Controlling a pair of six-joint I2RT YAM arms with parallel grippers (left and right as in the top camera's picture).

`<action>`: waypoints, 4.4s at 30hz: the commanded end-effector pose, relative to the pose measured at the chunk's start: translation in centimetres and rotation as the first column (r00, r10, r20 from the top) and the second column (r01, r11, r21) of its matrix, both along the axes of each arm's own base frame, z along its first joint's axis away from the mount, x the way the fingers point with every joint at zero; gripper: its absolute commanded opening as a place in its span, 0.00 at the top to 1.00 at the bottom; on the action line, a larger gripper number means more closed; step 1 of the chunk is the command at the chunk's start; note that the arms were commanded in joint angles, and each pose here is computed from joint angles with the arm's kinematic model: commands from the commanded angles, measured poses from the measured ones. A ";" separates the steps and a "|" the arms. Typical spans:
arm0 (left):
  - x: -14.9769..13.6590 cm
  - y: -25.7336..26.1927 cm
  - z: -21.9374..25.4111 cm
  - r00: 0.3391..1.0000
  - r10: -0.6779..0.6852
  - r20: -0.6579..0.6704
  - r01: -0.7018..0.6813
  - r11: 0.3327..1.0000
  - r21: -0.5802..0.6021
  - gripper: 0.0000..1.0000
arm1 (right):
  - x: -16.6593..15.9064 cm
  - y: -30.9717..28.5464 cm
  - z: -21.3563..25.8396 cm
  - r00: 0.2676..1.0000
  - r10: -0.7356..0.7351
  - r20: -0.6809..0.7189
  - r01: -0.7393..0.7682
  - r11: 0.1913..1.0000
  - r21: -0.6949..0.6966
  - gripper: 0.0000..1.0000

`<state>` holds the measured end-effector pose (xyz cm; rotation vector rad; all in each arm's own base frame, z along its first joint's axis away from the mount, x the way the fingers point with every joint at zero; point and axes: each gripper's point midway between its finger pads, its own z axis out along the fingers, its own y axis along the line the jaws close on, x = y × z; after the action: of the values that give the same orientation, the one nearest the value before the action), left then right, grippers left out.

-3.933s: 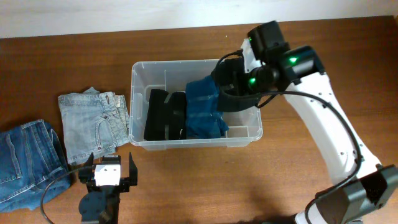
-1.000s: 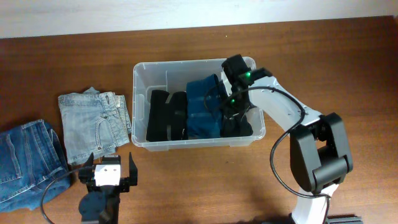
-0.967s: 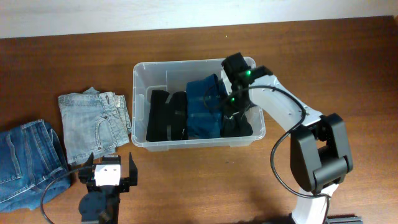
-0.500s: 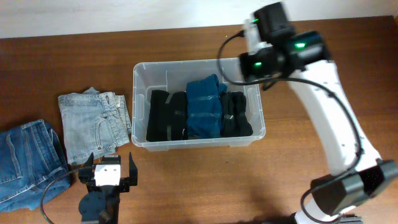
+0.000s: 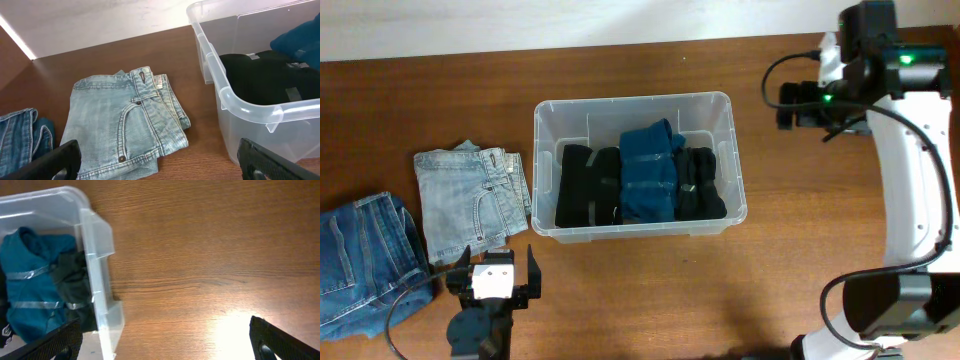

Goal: Pack container
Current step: 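Withdraw the right gripper up and to the right of the box, then move the left gripper to the folded light-blue jeans, then close the left gripper on the light-blue jeans' edge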

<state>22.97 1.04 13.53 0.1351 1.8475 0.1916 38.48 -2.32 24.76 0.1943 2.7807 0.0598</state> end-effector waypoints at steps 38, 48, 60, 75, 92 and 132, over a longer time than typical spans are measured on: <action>-0.2 -0.6 9.0 0.998 -0.039 0.053 0.039 0.999 0.006 0.01 | -0.2 -1.6 0.5 0.999 -0.041 0.015 0.041 0.999 -0.005 0.01; 4.2 -1.2 11.9 0.949 -0.078 -0.305 0.071 0.997 -0.033 0.01 | -0.2 -1.6 0.5 0.999 -0.041 0.015 0.041 0.999 -0.005 0.02; 8.2 -4.4 7.6 0.815 -0.231 -0.531 0.109 0.962 -0.250 0.01 | -0.2 -1.6 0.5 0.999 -0.041 0.015 0.041 0.999 -0.005 0.01; 10.2 6.4 2.0 0.696 0.285 -0.659 -0.526 0.827 -0.198 0.01 | -0.2 -1.6 0.5 0.999 -0.041 0.016 0.041 0.999 -0.005 0.02; 13.2 12.0 -2.4 0.654 0.372 -0.658 -0.539 0.840 -0.061 0.01 | -0.2 -1.6 0.5 0.999 -0.041 0.016 0.041 0.999 -0.005 0.01; 14.3 15.0 -13.7 0.537 0.333 -0.775 -0.456 0.887 0.065 0.01 | -0.2 -1.6 0.5 0.999 -0.041 0.015 0.041 0.999 -0.005 0.01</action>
<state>38.05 15.78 2.37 -0.4021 2.6844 0.3433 38.36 -3.66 24.76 0.2431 2.7770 0.0516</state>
